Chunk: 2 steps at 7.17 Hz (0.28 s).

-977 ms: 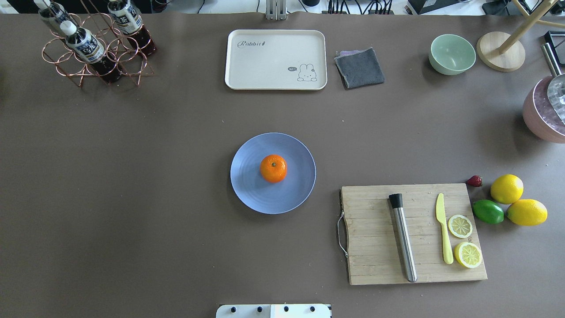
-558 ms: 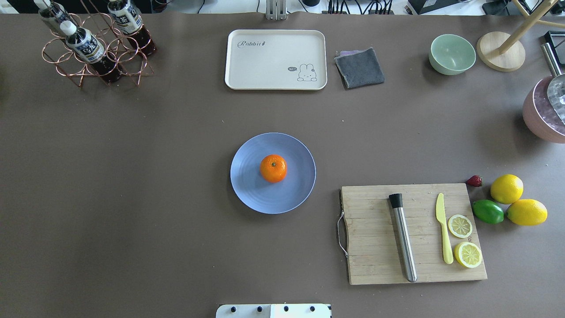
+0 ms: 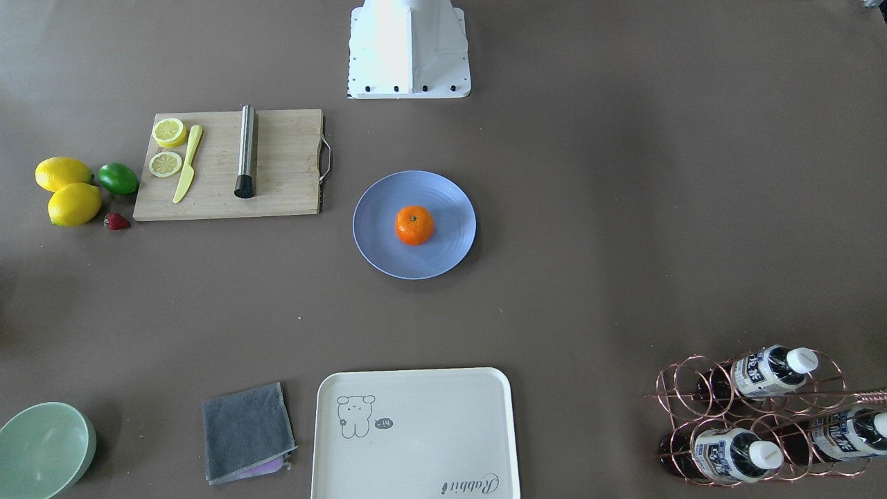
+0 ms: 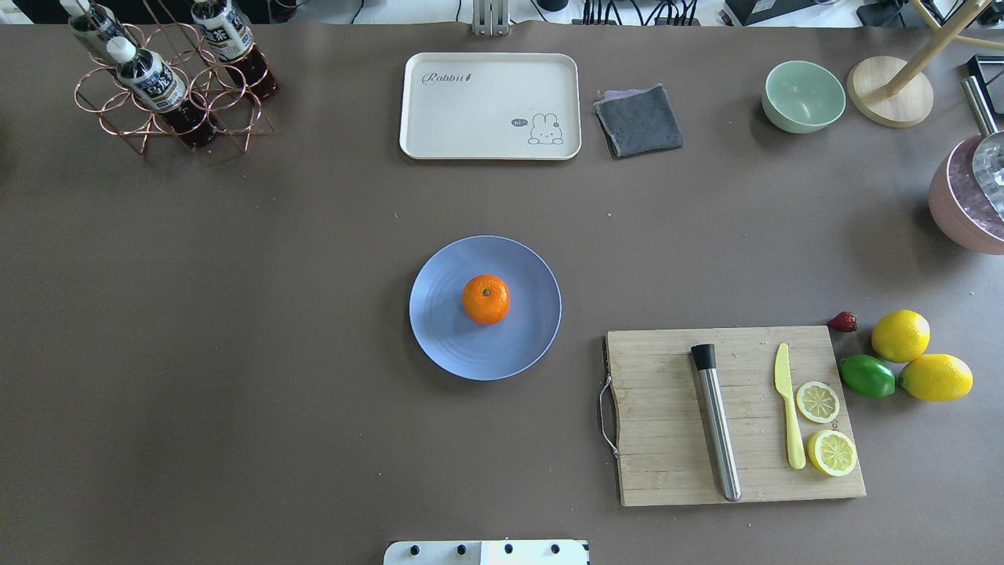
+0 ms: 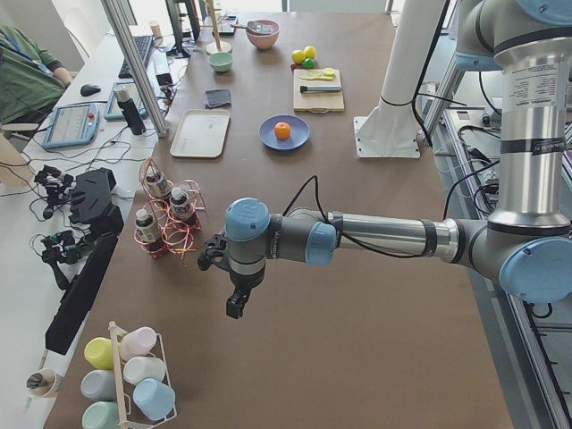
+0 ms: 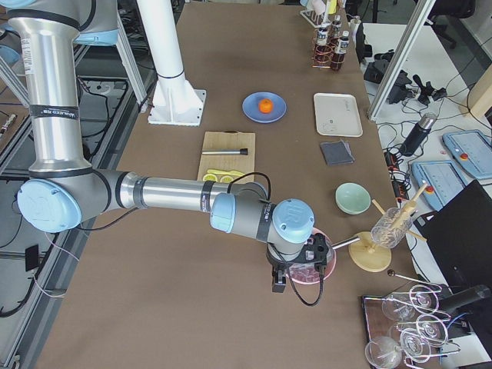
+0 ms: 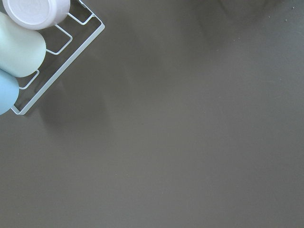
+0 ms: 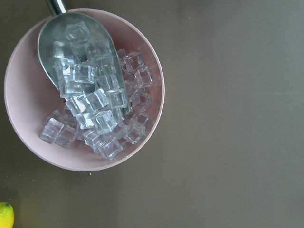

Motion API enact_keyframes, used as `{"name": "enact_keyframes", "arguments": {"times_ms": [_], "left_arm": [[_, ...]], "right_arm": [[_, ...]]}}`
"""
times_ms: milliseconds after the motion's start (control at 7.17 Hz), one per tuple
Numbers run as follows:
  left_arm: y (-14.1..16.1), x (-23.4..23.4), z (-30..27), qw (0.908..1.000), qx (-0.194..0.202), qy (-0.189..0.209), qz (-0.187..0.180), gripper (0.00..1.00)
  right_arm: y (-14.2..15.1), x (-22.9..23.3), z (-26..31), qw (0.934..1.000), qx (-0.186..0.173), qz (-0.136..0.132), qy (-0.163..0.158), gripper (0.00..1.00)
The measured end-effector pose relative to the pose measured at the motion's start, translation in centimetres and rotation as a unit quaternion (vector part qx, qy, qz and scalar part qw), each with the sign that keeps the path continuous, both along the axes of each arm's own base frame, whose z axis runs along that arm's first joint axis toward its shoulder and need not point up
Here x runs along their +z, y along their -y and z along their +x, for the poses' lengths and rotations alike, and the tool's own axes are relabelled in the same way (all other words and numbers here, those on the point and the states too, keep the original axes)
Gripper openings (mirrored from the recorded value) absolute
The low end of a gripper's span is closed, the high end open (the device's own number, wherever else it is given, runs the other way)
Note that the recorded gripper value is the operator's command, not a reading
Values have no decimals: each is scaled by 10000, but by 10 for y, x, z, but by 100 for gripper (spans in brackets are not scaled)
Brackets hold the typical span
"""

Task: Pick orange to plate

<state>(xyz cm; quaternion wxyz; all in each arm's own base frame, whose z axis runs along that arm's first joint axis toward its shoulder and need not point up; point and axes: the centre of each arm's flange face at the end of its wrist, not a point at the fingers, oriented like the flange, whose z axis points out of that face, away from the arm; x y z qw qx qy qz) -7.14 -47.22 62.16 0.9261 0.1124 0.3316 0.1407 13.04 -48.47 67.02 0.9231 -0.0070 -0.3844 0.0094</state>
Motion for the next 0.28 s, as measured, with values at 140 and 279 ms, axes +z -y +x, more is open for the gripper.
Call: {"name": "enact_keyframes", "arguments": {"times_ms": [140,279], "left_arm": [[0,-1,0,10000,3,-1,13,98],[1,-2,0,10000,0,1,24,98]], "right_arm": [[0,0,0,10000,5,-3,0,100],[0,0,0,10000,8,-2,0,100]]}}
